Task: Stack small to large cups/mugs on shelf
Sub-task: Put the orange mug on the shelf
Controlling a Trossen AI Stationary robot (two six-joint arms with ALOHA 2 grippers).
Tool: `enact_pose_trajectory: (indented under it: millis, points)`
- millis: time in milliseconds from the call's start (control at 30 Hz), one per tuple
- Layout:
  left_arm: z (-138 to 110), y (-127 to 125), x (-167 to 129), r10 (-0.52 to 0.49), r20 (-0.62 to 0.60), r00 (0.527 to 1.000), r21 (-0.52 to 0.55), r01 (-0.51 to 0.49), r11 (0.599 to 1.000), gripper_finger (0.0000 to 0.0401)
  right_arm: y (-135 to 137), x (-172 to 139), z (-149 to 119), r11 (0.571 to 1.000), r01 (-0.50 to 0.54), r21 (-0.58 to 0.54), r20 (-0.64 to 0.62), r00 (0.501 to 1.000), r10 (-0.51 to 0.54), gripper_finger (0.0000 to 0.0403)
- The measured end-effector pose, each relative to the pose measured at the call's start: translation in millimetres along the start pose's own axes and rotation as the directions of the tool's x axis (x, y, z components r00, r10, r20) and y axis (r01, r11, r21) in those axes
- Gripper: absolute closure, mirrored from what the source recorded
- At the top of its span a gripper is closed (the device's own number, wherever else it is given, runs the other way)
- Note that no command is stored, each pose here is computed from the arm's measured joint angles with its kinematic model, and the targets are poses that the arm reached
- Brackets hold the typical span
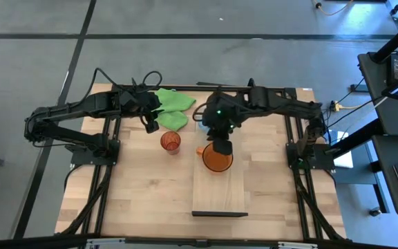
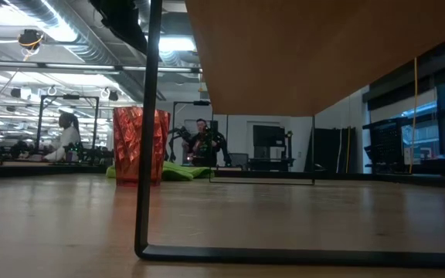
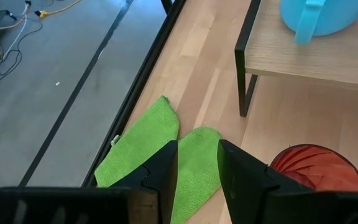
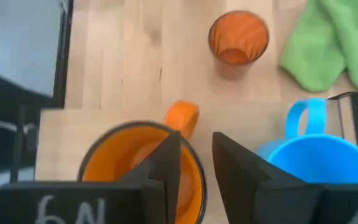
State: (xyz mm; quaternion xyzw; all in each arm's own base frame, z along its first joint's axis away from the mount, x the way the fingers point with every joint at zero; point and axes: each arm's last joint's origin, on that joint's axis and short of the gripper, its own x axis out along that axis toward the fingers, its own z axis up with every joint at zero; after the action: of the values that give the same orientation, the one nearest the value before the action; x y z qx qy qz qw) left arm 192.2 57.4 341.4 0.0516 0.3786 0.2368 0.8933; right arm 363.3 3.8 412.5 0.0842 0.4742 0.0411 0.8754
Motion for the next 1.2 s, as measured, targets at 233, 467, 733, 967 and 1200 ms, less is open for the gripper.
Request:
enact_pose_trajectory:
  millis: [233, 467, 733, 967, 1200]
  points:
    - [0.1, -0.1, 0.0, 0.000, 0.001, 1.000, 0.024, 0.000, 1.000, 0.0293, -2.6, 6.3, 6.6, 0.992, -0.012, 0.128, 0.045, 0.999, 0.007, 0.0394]
    - [2.2, -0.3, 0.0, -0.014, 0.022, 1.000, 0.002, 0.014, 1.000, 0.0293, -19.4, 33.1, 10.6, 0.936, -0.073, 0.344, -0.024, 0.996, 0.086, 0.0399]
    - [2.2, -0.5, 0.1, -0.021, 0.023, 1.000, -0.016, 0.021, 1.000, 0.0293, -22.0, 54.9, 4.5, 0.924, -0.065, 0.377, -0.148, 0.981, 0.129, 0.0401]
    - [3.5, -0.4, 0.1, -0.020, 0.036, 0.999, -0.020, 0.020, 1.000, 0.0293, -21.7, 57.7, 3.8, 0.927, -0.091, 0.364, -0.163, 0.974, 0.160, 0.0401]
    - [5.4, 2.0, 0.5, -0.010, 0.055, 0.998, -0.026, 0.011, 1.000, 0.0293, -20.2, 59.5, 4.1, 0.922, -0.161, 0.351, -0.166, 0.959, 0.230, 0.0401]
